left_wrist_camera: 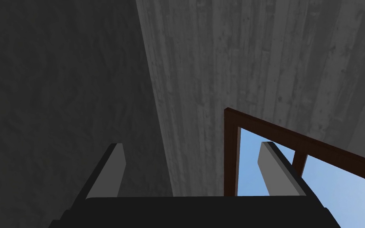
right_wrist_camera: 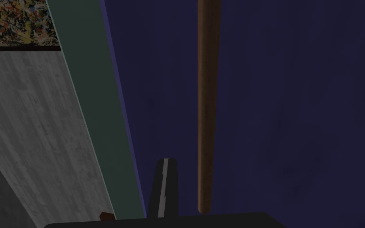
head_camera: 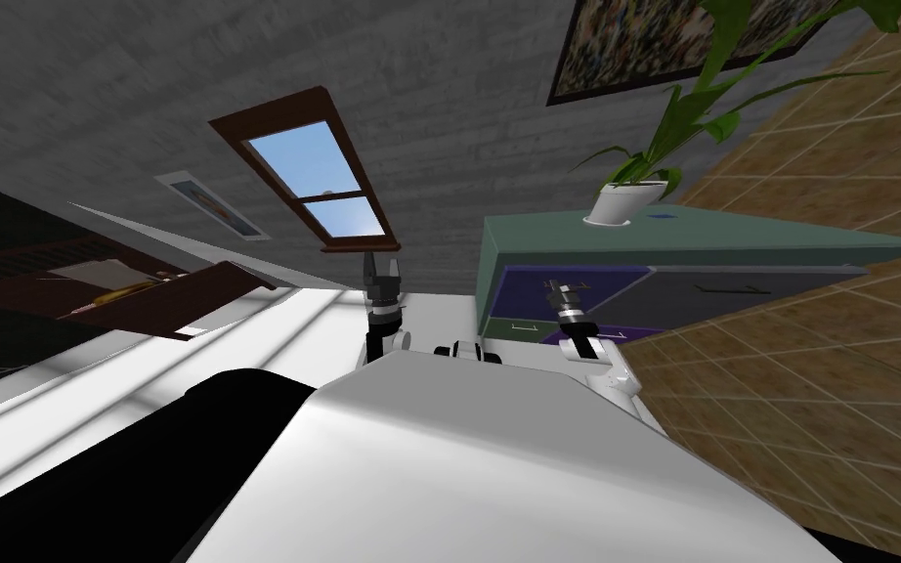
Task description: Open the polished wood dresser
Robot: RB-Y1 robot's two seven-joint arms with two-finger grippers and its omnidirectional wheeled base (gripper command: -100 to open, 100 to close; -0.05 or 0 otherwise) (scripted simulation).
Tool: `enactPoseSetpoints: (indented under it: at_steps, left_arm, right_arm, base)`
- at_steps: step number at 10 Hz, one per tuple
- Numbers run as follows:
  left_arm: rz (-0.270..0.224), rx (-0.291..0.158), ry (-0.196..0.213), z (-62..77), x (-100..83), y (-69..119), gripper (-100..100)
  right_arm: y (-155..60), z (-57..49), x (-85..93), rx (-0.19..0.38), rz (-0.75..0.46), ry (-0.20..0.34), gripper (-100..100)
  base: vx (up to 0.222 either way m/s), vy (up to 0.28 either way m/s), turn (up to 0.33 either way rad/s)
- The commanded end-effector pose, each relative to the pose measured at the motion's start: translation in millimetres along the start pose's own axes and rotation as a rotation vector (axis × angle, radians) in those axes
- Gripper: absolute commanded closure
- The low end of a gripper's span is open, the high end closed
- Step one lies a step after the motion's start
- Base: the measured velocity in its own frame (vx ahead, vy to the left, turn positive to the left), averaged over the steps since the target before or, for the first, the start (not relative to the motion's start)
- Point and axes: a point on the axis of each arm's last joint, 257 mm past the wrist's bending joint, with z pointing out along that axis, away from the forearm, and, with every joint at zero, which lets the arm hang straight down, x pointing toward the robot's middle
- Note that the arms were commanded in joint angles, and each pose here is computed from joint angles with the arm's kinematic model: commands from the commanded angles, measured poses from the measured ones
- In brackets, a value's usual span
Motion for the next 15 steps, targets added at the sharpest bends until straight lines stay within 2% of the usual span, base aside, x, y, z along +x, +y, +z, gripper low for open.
enactPoseSetpoints:
  at_steps: [1, 2, 3, 4, 5, 6, 7, 8, 10, 13, 14, 15]
  left_arm:
    - [0.0, 0.0, 0.0, 0.0, 0.0, 0.0, 0]
    - [0.0, 0.0, 0.0, 0.0, 0.0, 0.0, 0]
    - [0.0, 0.0, 0.0, 0.0, 0.1, 0.0, 0]
    - [-0.001, 0.0, 0.0, 0.1, 0.1, 0.0, 0]
    - [0.0, 0.0, 0.0, 0.1, 0.1, 0.0, 0]
    - [0.0, 0.0, 0.0, 0.0, 0.1, 0.0, 0]
    - [0.0, 0.0, 0.0, 0.0, 0.1, 0.0, 0]
    - [0.0, 0.0, 0.0, 0.0, 0.0, 0.0, 0]
    - [0.0, 0.0, 0.0, 0.0, 0.0, 0.0, 0]
    - [0.0, 0.0, 0.0, 0.1, 0.1, 0.0, 0]
    - [0.0, 0.0, 0.0, 0.1, 0.1, 0.0, 0]
    - [0.0, 0.0, 0.0, 0.1, 0.1, 0.0, 0]
  right_arm:
    - [3.6, -3.6, -2.6, 0.001, 0.005, -0.002, 100]
    - [17.6, -11.4, -1.0, -0.029, 0.006, 0.011, -100]
    - [21.8, -13.8, -0.4, -0.038, 0.006, 0.015, -100]
    - [11.1, -9.8, 2.3, -0.017, 0.0, 0.014, -100]
    - [0.3, -1.9, 14.6, -0.013, -0.009, 0.028, -100]
    - [-1.8, 0.1, 17.0, -0.013, -0.01, 0.031, -100]
    - [-9.9, 3.0, 15.8, 0.011, -0.017, 0.022, -100]
    - [6.5, -7.9, 7.1, -0.012, -0.005, 0.02, 100]
    - [-12.7, -1.6, 13.1, 0.014, -0.015, 0.014, 100]
    - [-32.2, 4.5, 16.1, 0.041, -0.024, -0.001, 100]
    - [-28.1, 4.4, 16.2, 0.036, -0.024, 0.001, 100]
    - [-7.4, -3.8, 11.2, 0.002, -0.012, 0.003, -100]
  base:
    - [-0.012, -0.023, -0.007]
    - [-0.018, 0.085, -0.044]
    - [-0.041, 0.132, -0.092]
    - [-0.026, 0.047, -0.07]
    - [0.028, 0.01, 0.003]
    - [0.053, 0.019, 0.036]
    - [0.013, 0.01, -0.015]
    - [-0.041, -0.005, -0.023]
    - [-0.063, 0.001, -0.027]
    - [-0.201, 0.017, -0.055]
    - [-0.092, 0.018, -0.013]
    - [0.075, 0.011, 0.053]
